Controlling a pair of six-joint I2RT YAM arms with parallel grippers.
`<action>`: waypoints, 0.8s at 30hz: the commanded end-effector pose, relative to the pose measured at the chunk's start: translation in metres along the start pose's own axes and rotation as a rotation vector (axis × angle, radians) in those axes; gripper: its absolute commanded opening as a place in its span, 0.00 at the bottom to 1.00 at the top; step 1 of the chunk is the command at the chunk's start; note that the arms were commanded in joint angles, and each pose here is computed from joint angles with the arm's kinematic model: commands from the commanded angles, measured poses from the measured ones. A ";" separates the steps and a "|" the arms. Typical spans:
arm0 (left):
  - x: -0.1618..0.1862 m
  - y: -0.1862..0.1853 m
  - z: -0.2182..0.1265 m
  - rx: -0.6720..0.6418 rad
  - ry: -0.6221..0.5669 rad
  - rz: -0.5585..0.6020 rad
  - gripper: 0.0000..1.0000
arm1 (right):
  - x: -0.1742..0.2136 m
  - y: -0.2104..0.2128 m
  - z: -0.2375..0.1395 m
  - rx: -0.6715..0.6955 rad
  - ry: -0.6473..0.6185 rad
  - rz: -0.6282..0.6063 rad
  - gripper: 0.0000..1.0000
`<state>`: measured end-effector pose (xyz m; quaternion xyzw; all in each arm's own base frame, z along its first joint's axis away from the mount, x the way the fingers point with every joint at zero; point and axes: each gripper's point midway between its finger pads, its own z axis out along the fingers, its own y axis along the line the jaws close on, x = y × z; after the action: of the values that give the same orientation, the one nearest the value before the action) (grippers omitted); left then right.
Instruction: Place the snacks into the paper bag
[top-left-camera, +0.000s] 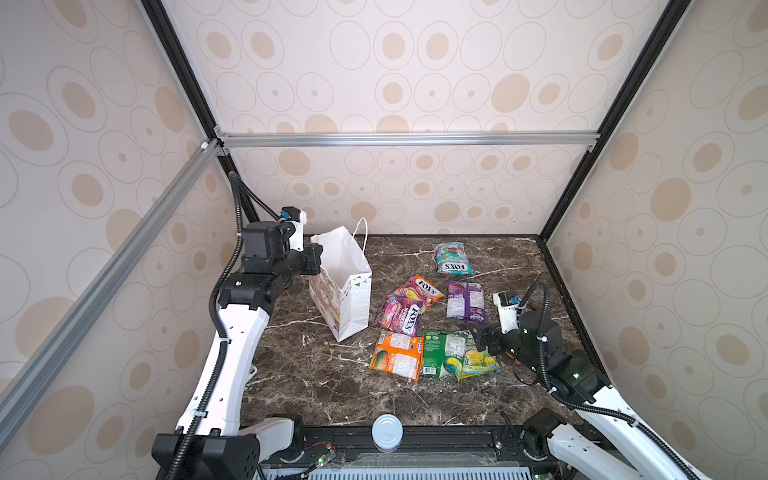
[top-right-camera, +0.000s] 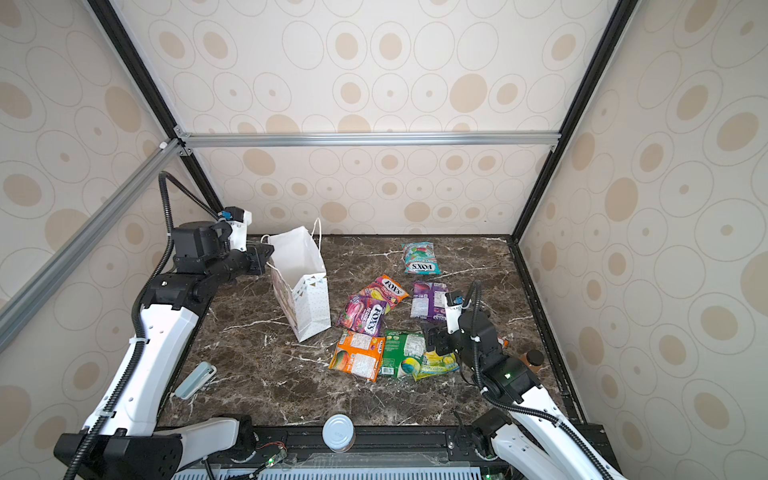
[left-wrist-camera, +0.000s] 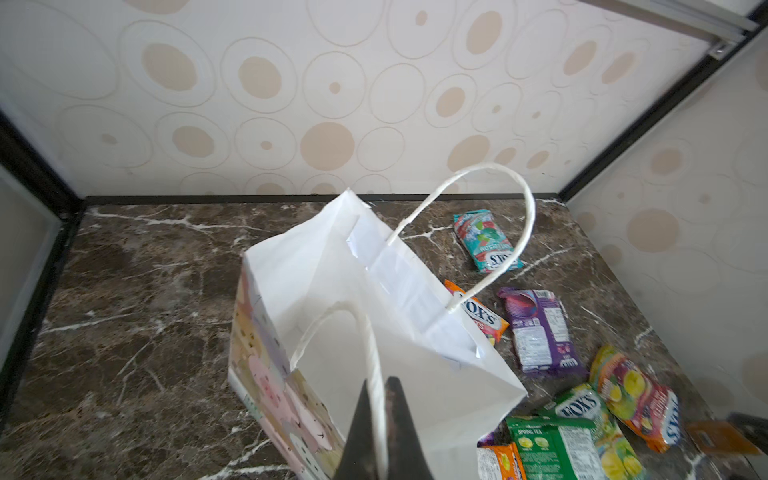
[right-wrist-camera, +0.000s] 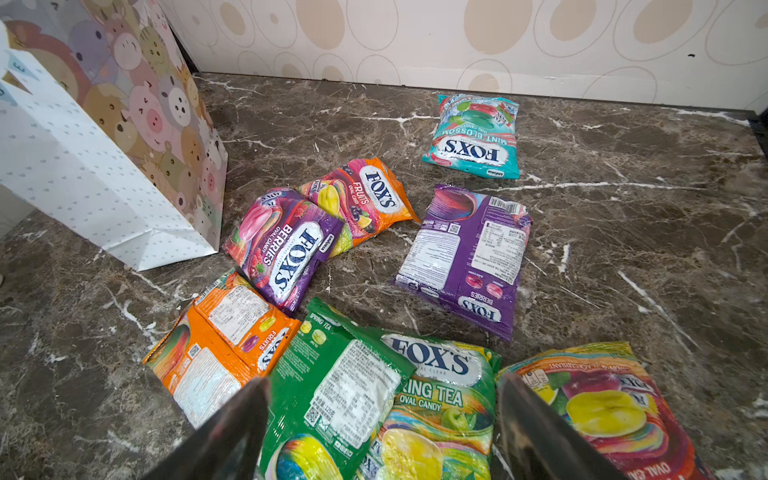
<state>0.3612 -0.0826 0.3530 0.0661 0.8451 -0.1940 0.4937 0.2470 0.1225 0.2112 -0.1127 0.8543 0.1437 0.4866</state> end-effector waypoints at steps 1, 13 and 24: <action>0.008 -0.022 -0.008 0.120 0.013 0.066 0.00 | -0.016 0.008 -0.005 -0.033 -0.033 -0.009 0.88; 0.013 -0.045 -0.021 0.242 -0.008 0.157 0.00 | -0.044 0.032 -0.007 -0.131 -0.061 -0.054 0.86; 0.016 -0.039 -0.027 0.196 -0.009 0.164 0.00 | -0.132 0.125 0.024 -0.405 -0.170 -0.036 0.86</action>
<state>0.3268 -0.1111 0.3505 0.1671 0.8202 -0.2467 0.4884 0.2834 0.2224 0.3027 -0.1931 0.7944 0.2666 0.5104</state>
